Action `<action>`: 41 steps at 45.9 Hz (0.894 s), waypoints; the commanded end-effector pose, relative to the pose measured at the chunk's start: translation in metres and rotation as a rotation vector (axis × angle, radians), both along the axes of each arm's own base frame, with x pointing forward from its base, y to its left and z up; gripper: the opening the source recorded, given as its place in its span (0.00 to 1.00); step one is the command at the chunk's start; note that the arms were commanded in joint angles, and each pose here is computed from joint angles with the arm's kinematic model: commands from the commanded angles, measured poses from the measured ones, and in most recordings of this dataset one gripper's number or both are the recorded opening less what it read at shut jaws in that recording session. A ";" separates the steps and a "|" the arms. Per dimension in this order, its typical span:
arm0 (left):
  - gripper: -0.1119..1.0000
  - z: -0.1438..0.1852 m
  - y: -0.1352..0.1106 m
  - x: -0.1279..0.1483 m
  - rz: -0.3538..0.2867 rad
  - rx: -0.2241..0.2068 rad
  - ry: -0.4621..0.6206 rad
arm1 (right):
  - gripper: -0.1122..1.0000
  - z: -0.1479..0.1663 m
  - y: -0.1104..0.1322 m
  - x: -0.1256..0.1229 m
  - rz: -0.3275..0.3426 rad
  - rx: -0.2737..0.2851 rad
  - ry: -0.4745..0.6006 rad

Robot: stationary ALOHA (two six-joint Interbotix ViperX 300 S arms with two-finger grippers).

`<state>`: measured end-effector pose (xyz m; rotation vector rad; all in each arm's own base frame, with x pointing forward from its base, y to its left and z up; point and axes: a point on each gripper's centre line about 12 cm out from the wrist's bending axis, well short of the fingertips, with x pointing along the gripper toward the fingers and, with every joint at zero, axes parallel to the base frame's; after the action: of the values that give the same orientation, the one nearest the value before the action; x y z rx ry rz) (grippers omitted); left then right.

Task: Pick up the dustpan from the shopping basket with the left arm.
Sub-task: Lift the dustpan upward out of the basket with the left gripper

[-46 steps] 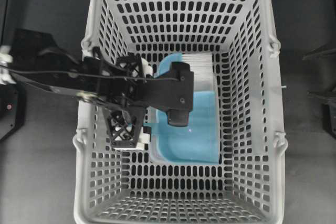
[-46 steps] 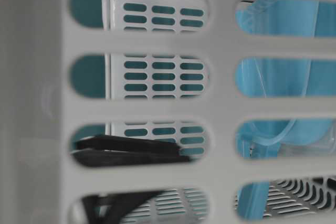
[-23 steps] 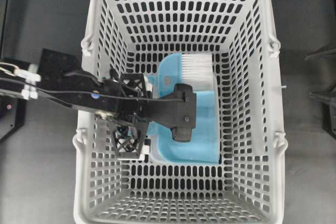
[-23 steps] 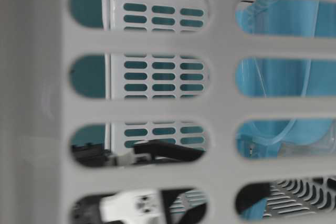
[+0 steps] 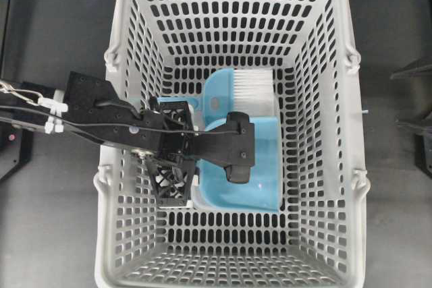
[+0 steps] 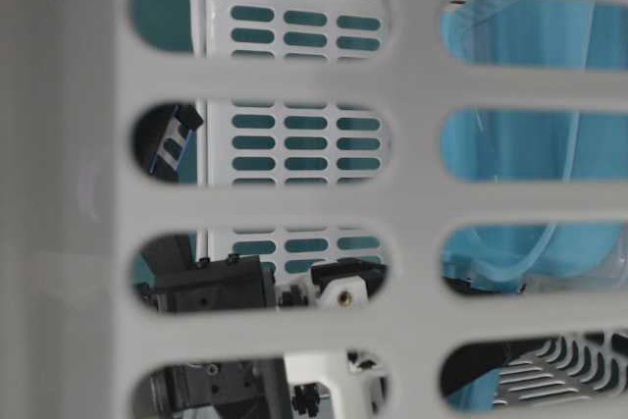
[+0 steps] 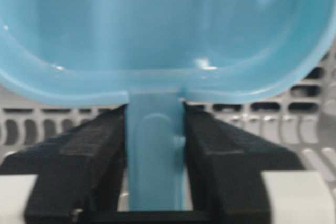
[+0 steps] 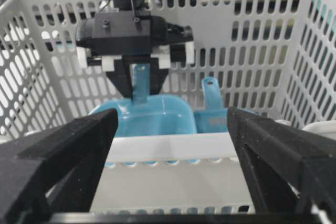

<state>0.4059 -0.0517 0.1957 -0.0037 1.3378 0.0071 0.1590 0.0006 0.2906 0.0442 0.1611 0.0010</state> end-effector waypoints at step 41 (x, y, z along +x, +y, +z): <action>0.36 0.185 0.015 -0.033 0.024 -0.054 -0.474 | 0.82 0.007 0.000 -0.008 0.002 0.011 -0.052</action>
<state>0.3762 -0.0366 0.3613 -0.0657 0.8838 -0.0084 0.1502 0.0007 0.2946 0.0503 0.1167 0.0029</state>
